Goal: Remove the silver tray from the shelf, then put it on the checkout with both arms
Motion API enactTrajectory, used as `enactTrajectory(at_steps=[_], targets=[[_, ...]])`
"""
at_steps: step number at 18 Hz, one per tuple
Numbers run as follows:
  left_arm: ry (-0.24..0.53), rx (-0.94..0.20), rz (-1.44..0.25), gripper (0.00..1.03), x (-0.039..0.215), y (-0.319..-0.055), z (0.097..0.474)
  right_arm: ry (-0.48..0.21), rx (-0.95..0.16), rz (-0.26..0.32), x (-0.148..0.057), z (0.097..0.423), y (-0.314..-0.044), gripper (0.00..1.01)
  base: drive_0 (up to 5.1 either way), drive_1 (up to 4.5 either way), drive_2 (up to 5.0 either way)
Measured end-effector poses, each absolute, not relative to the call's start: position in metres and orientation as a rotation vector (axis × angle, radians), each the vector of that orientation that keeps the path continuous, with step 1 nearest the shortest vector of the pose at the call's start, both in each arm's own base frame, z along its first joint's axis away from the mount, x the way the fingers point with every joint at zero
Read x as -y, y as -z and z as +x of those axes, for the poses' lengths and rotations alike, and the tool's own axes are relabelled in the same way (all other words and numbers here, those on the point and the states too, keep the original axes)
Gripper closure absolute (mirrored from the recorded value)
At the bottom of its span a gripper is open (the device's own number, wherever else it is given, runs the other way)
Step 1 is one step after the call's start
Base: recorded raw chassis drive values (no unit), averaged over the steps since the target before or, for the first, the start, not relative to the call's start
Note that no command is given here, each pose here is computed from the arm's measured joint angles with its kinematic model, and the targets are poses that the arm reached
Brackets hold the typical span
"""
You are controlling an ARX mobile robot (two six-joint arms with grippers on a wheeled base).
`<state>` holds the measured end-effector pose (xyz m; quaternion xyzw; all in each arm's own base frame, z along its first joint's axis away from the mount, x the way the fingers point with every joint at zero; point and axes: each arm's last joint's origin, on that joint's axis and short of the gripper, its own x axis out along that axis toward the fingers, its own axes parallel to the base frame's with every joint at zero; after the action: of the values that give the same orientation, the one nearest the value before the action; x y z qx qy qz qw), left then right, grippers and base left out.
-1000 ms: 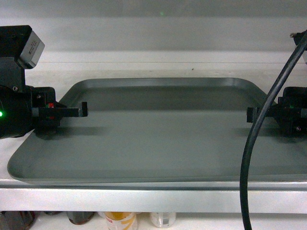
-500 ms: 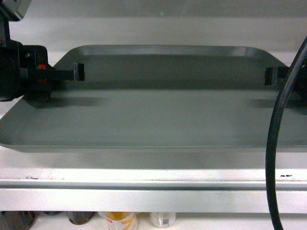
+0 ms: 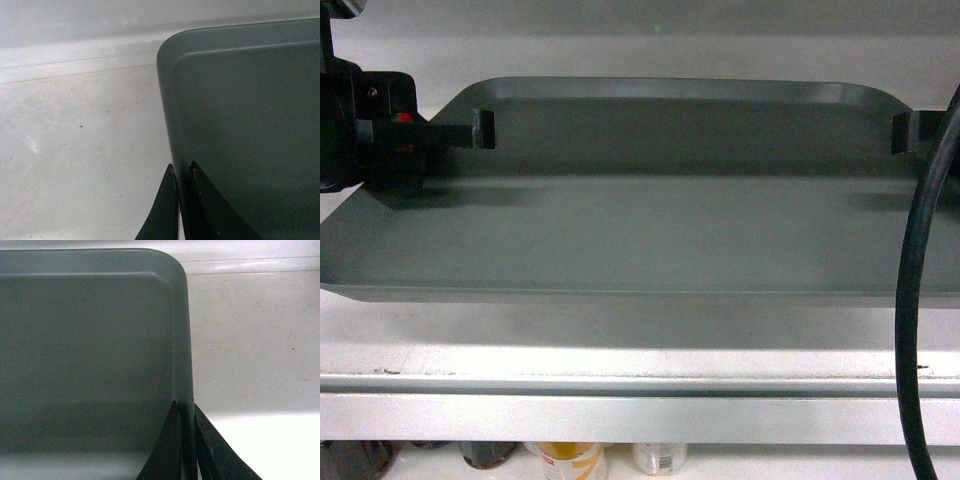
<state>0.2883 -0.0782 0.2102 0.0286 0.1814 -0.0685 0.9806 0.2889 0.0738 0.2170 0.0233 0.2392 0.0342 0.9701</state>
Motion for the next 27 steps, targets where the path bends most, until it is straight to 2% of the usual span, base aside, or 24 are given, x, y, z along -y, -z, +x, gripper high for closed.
enactTrajectory(at_steps=[27], targets=[[0.138, -0.364, 0.057, 0.99, 0.0782, -0.2103, 0.2883, -0.074, -0.464, 0.054, -0.0728, 0.2891, -0.2200, 0.98, 0.0, 0.00, 0.0]])
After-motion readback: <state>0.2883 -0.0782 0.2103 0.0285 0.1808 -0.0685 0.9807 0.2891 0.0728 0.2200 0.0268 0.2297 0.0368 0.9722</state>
